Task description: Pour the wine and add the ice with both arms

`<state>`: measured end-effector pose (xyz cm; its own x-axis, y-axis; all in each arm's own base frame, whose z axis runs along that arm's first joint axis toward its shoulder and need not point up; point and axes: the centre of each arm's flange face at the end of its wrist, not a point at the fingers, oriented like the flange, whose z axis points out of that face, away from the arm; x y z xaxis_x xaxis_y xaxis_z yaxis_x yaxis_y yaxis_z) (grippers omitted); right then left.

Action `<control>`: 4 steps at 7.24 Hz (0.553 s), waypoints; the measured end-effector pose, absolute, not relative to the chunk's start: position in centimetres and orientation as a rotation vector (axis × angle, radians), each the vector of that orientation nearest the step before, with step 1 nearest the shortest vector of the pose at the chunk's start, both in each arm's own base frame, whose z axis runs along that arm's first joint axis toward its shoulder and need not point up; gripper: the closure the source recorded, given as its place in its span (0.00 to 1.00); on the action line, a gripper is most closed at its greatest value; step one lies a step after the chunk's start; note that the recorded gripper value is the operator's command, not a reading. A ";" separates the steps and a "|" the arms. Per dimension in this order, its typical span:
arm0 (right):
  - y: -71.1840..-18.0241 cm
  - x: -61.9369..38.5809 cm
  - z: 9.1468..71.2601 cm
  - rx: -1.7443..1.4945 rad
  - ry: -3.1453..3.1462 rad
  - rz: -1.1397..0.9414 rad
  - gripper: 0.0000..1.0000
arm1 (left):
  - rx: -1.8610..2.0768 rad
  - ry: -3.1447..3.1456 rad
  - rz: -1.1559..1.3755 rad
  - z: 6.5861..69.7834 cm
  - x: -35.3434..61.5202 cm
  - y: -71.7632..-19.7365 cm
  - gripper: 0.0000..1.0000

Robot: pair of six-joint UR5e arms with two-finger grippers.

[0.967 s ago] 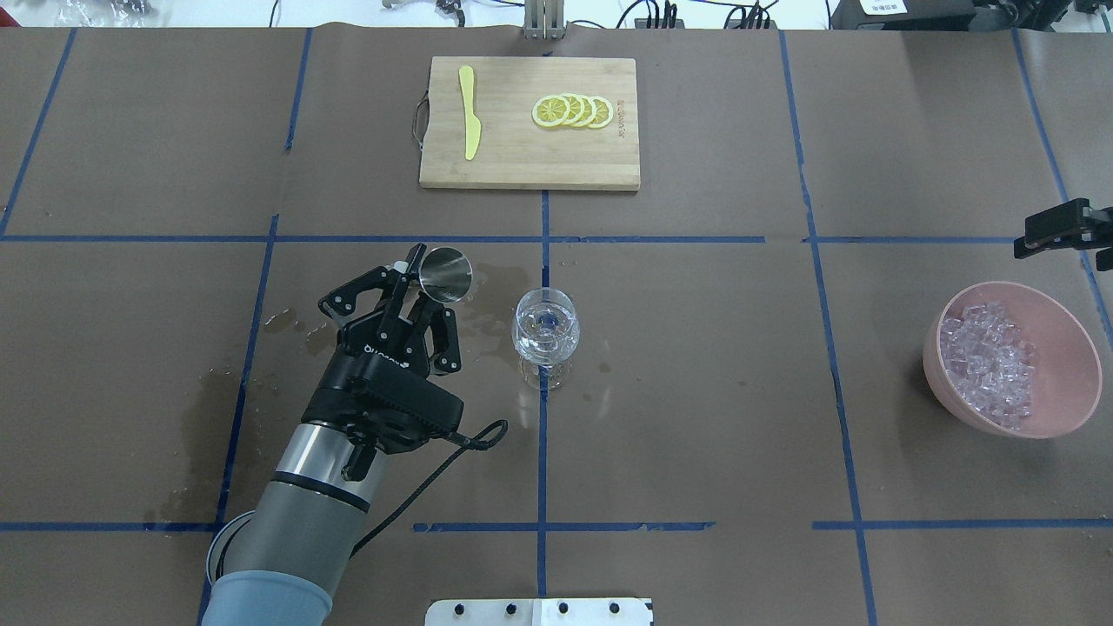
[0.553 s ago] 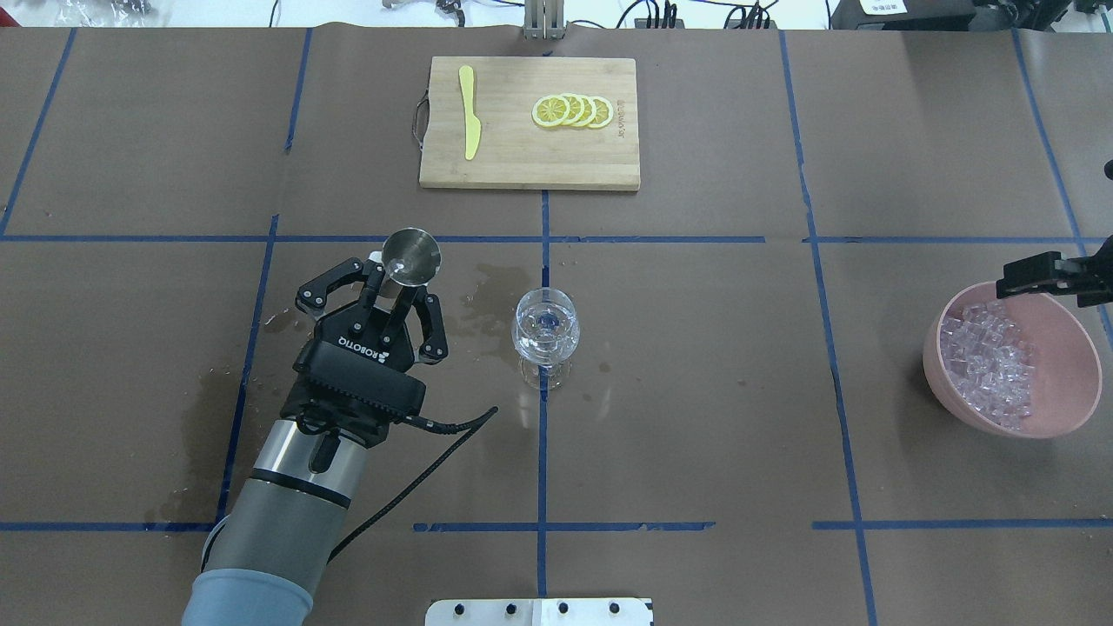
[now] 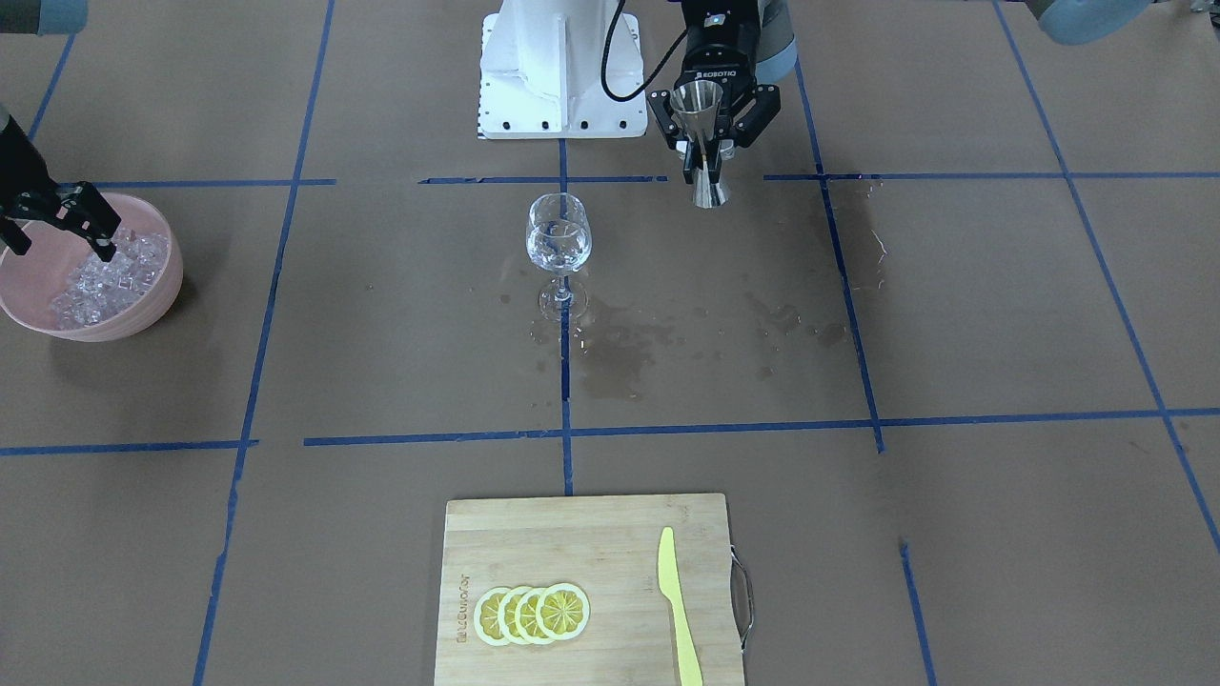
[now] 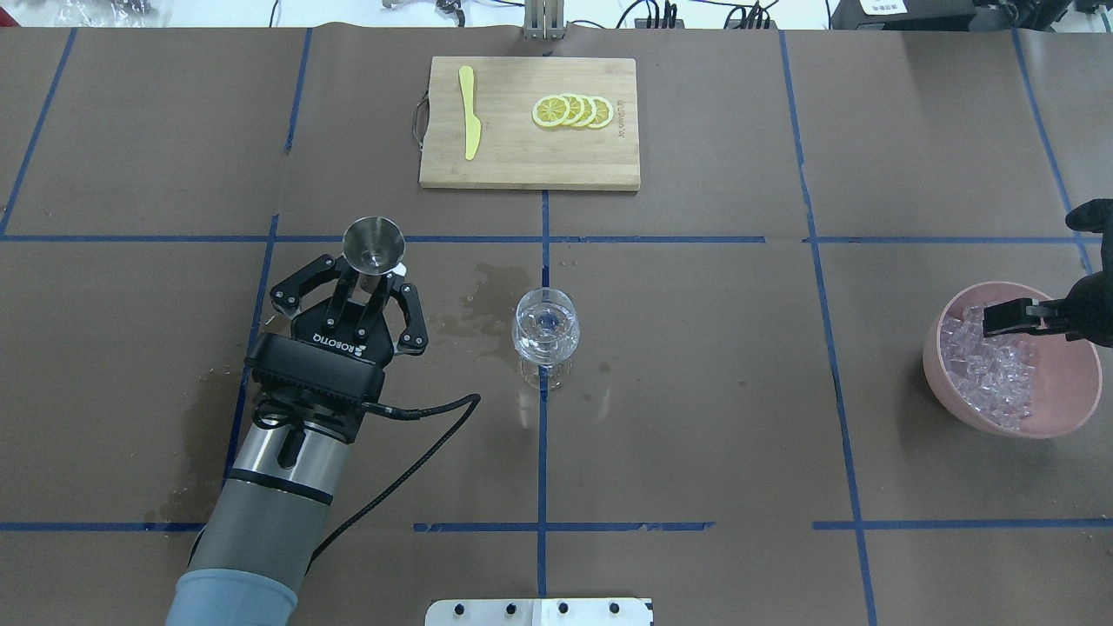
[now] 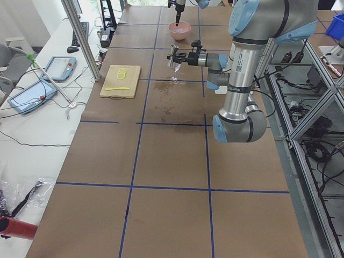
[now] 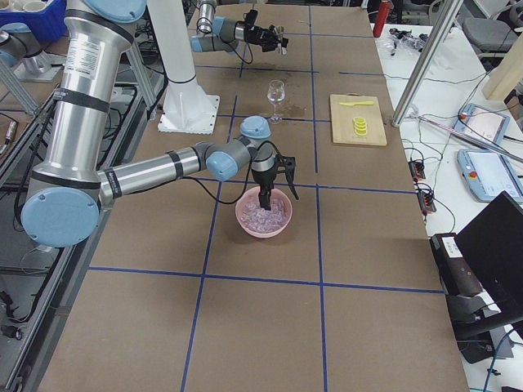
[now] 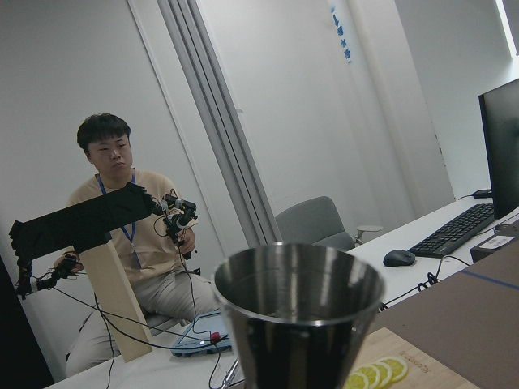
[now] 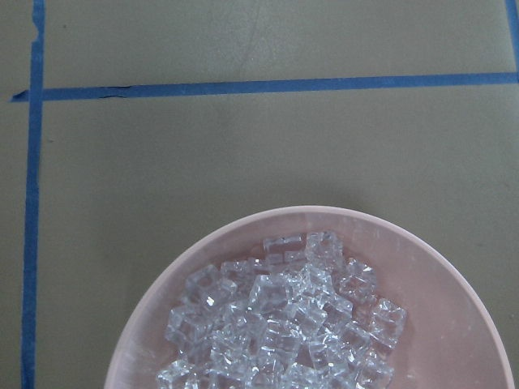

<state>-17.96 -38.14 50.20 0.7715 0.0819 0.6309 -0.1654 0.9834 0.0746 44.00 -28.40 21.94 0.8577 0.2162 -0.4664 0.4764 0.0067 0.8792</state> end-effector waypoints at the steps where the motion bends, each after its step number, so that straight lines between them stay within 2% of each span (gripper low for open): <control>1: -37.8 -18.7 50.4 0.126 -0.668 0.130 0.00 | 1.560 0.579 -0.268 23.0 43.6 -28.4 1.00; 4: -37.5 -19.8 51.5 0.116 -0.641 0.120 0.00 | 1.525 0.606 -0.358 26.7 42.4 -28.4 1.00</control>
<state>-19.82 -37.49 51.49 0.7949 0.0752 0.6020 -0.1468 0.9867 0.0706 42.44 -28.44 26.69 0.8054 0.1514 -0.5731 0.5749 0.0359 0.8174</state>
